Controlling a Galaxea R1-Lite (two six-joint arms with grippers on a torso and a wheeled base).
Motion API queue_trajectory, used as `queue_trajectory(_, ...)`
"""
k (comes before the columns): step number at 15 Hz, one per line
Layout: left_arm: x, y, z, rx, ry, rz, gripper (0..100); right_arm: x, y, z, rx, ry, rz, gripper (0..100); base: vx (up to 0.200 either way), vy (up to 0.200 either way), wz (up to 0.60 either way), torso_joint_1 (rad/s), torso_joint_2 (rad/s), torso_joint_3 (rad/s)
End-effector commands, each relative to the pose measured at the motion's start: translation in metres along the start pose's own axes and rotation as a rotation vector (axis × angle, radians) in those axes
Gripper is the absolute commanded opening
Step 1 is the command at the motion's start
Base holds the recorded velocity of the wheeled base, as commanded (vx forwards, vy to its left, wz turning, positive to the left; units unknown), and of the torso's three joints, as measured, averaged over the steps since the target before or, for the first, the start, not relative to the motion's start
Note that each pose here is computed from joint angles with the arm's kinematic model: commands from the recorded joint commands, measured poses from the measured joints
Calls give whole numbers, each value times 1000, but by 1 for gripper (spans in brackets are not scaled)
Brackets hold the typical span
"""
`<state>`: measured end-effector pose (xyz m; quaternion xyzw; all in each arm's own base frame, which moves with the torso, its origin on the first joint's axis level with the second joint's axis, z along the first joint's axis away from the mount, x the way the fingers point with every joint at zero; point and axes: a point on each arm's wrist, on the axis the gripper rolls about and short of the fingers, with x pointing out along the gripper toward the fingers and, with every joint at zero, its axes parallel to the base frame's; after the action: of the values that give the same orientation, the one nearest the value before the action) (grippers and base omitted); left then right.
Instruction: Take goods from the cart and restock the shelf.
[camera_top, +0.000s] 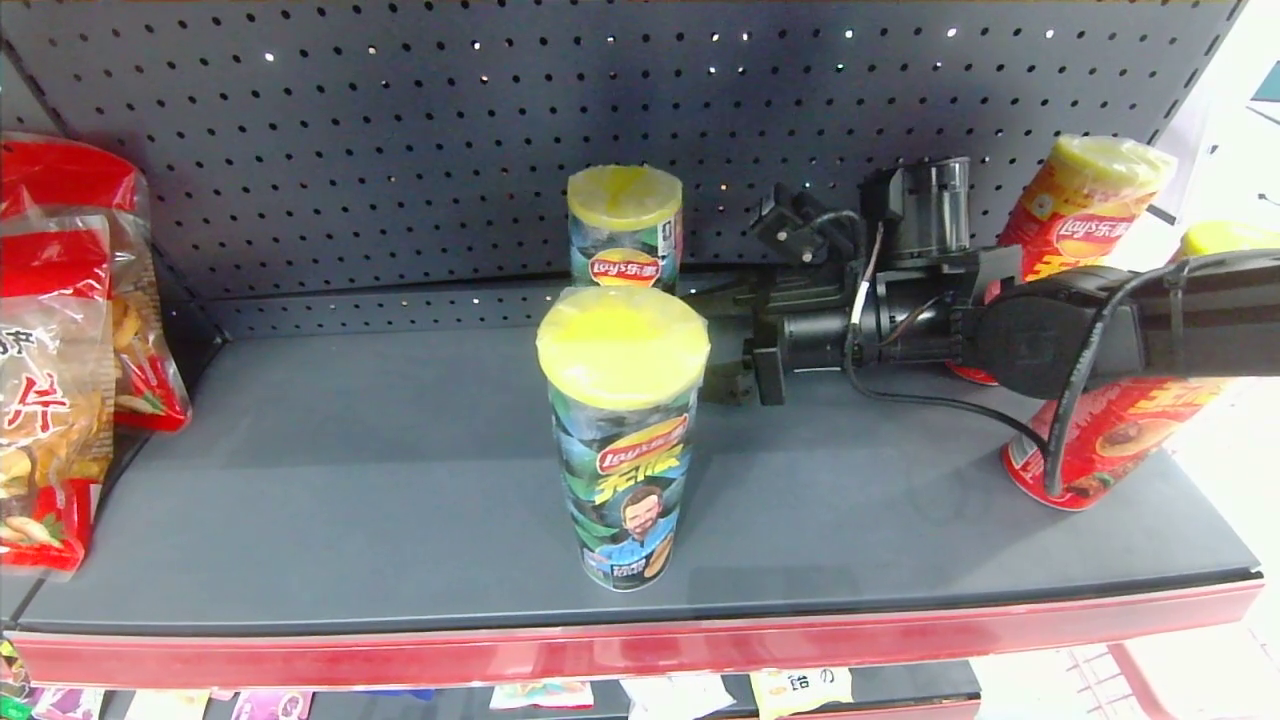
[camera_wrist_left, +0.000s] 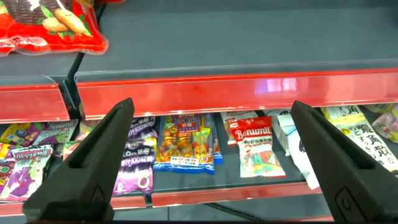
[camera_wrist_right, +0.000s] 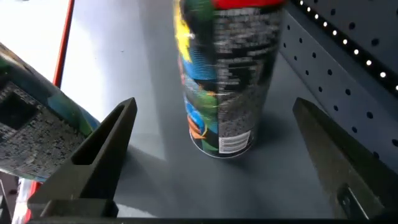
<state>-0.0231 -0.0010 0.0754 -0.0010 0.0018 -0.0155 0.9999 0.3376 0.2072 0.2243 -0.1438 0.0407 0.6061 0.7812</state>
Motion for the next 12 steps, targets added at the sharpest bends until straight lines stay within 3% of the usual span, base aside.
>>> queue_trajectory(1, 0, 0, 0, -1, 1, 0, 100, 5, -2, -5, 7, 7, 4, 100, 0, 0, 0, 0, 0, 0)
queue_trajectory(12, 0, 0, 0, -1, 1, 0, 100, -1, -15, -8, 9, 5, -27, 100, 0, 0, 0, 0, 0, 0)
